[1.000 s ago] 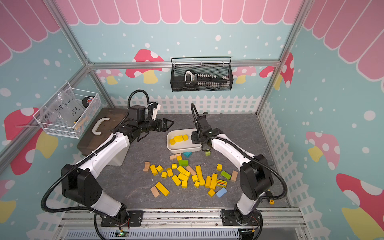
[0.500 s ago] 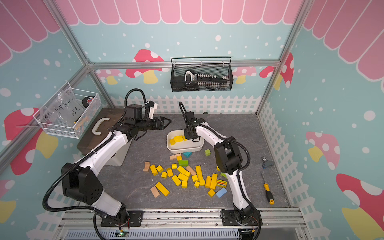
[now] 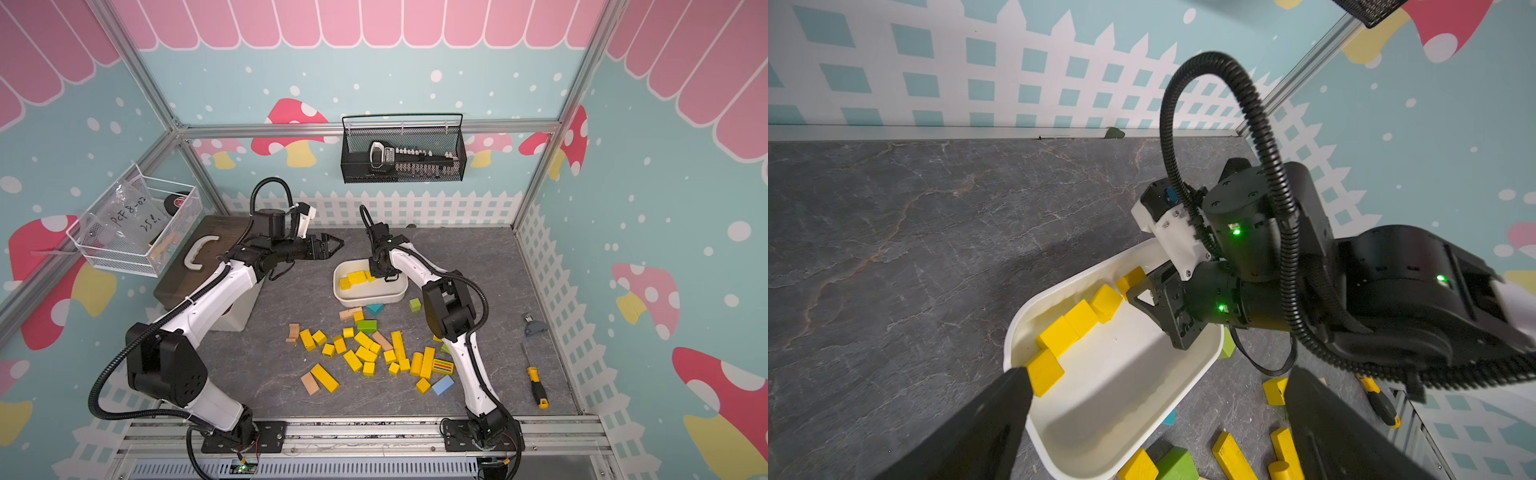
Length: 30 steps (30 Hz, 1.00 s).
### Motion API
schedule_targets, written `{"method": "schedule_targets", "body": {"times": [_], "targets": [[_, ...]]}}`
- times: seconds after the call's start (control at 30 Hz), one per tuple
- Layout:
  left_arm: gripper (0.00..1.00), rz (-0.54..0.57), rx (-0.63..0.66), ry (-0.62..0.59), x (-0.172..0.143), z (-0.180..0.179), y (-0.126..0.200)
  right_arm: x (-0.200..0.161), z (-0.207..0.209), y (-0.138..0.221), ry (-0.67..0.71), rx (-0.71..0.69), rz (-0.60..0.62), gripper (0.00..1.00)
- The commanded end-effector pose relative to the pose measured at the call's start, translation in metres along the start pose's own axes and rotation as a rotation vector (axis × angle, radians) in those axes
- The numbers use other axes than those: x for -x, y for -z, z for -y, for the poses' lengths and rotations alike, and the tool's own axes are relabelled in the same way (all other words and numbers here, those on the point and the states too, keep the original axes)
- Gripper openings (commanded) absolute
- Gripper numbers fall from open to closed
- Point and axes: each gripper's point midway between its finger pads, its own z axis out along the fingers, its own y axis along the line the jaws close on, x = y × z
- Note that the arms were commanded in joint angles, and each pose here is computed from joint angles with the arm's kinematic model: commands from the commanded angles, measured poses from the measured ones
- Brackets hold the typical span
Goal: Pick out the yellow building blocks
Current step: Place the building block in the storage box.
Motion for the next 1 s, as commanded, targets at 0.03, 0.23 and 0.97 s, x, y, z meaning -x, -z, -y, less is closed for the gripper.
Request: {"method": "schedule_targets", "body": {"times": [0.03, 0.23, 0.97], "targets": [[1.0, 0.012, -0.03, 0.023, 0.011, 0.002, 0.0, 0.005, -0.01, -0.001, -0.01, 0.054, 0.001, 0.21], [1.0, 0.008, -0.038, 0.031, 0.01, 0.002, -0.001, 0.009, -0.017, -0.002, -0.024, 0.088, 0.013, 0.21], [1.0, 0.001, -0.045, 0.036, 0.009, 0.003, -0.002, 0.015, -0.022, -0.002, -0.038, 0.116, 0.021, 0.43]]}}
